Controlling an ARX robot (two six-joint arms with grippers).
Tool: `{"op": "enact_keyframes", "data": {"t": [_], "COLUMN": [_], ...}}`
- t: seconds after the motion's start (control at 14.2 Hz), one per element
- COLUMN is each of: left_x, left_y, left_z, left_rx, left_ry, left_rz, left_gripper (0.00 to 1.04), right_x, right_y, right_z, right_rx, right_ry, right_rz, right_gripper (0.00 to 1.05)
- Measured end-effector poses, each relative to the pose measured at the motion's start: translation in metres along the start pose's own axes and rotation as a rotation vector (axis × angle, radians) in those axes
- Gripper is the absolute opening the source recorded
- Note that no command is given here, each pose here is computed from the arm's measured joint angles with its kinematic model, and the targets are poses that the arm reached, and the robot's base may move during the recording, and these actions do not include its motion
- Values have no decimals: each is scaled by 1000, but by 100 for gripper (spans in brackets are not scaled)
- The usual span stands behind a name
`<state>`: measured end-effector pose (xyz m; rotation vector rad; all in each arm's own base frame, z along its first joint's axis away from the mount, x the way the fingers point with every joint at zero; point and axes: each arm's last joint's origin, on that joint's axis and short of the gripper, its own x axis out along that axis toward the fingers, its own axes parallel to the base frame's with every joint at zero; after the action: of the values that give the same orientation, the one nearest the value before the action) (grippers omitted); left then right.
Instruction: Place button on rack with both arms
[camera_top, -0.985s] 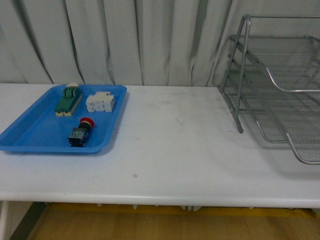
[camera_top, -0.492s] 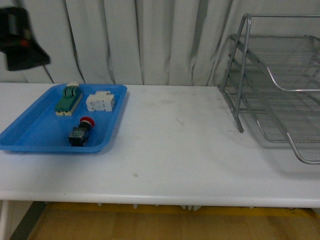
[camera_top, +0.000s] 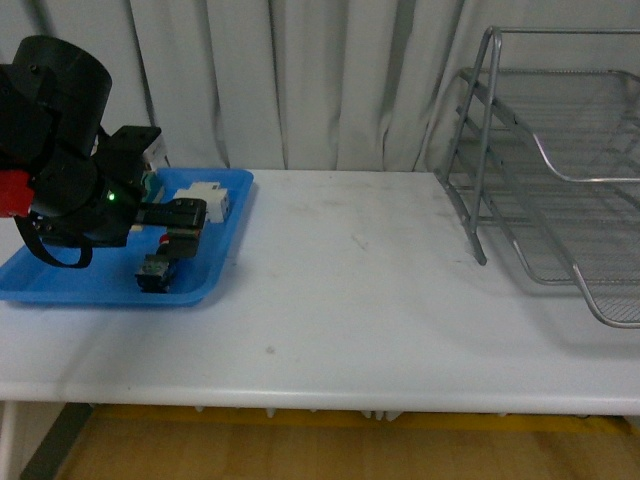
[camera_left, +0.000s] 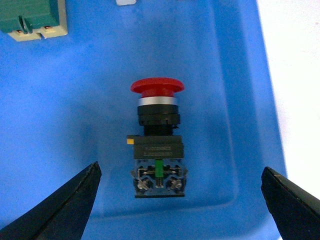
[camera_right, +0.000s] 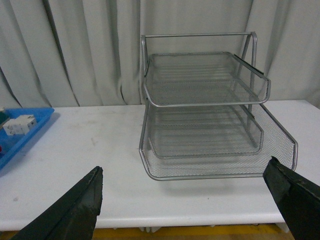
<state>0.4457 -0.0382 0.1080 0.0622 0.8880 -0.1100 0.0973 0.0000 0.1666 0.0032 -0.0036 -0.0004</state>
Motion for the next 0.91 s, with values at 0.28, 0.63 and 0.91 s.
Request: {"op": "enact_keyframes", "data": {"t": [0.28,0.63,0.91], "left_x": [23,35,38], "left_y": [11,12,11], "left_z": [0,-6,-8], "left_rx": [-32,-33,-32], "left_ry": [15,39,48], "left_rz": [32,42,45], "left_gripper": [98,98,98], "right_x": [0,0,0], "right_y": [0,0,0], "right_z": [0,0,0], "right_rx": [0,0,0], "right_ry": [0,0,0], "right_rz": [0,0,0], "right_gripper": [98,98,98]}}
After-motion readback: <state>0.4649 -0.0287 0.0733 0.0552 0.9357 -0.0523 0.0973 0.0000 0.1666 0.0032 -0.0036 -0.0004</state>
